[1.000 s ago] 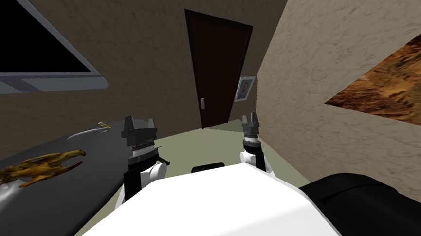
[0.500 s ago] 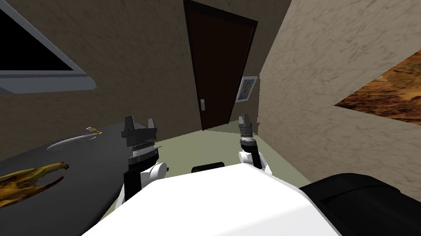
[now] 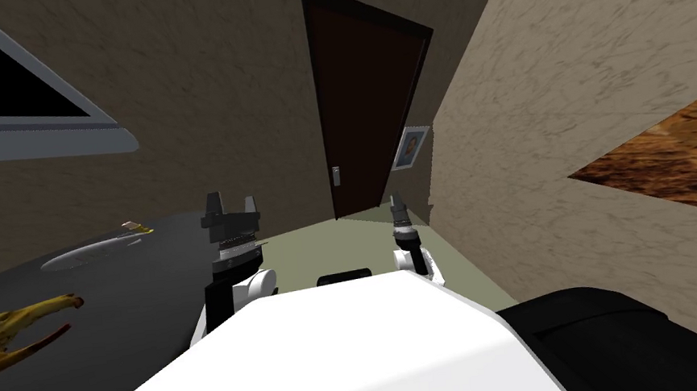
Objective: Pull the door open
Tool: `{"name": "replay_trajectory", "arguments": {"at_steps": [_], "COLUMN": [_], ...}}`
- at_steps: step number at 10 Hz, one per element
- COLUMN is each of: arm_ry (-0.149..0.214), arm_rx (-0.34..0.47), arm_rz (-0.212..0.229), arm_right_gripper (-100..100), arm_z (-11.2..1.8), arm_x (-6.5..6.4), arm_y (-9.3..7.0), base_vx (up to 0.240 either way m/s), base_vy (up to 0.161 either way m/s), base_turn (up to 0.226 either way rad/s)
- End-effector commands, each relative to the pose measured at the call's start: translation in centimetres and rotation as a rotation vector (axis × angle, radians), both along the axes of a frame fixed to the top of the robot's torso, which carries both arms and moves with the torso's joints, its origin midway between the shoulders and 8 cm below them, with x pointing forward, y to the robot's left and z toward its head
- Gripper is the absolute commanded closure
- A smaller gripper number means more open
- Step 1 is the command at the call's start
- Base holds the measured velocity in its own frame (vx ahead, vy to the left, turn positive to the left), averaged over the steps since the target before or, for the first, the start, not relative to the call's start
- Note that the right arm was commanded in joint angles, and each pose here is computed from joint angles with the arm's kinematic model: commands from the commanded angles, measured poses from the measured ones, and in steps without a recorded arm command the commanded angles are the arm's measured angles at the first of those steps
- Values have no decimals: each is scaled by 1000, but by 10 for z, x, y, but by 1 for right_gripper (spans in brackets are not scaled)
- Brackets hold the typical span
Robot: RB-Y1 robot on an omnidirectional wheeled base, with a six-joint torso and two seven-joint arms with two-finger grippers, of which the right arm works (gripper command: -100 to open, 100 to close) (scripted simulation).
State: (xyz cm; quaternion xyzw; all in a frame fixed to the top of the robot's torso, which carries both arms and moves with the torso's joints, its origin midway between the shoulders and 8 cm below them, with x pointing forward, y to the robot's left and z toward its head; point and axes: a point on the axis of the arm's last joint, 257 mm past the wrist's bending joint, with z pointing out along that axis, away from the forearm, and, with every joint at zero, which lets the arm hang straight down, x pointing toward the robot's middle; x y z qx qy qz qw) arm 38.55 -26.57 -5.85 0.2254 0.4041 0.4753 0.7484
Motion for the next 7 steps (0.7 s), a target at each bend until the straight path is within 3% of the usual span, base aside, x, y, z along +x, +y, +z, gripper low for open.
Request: {"name": "replay_trajectory", "arguments": {"at_steps": [1,7], "arm_ry": [20,100], "arm_rx": [-45,-243], "arm_rz": [-10,-43], "arm_right_gripper": [-100,-100], "arm_z": [-10,-50], "arm_x": [5,30], "arm_y": [5,23], "base_vx": [138,139], "base_vy": [51,56], "base_turn": [-31,-39]}}
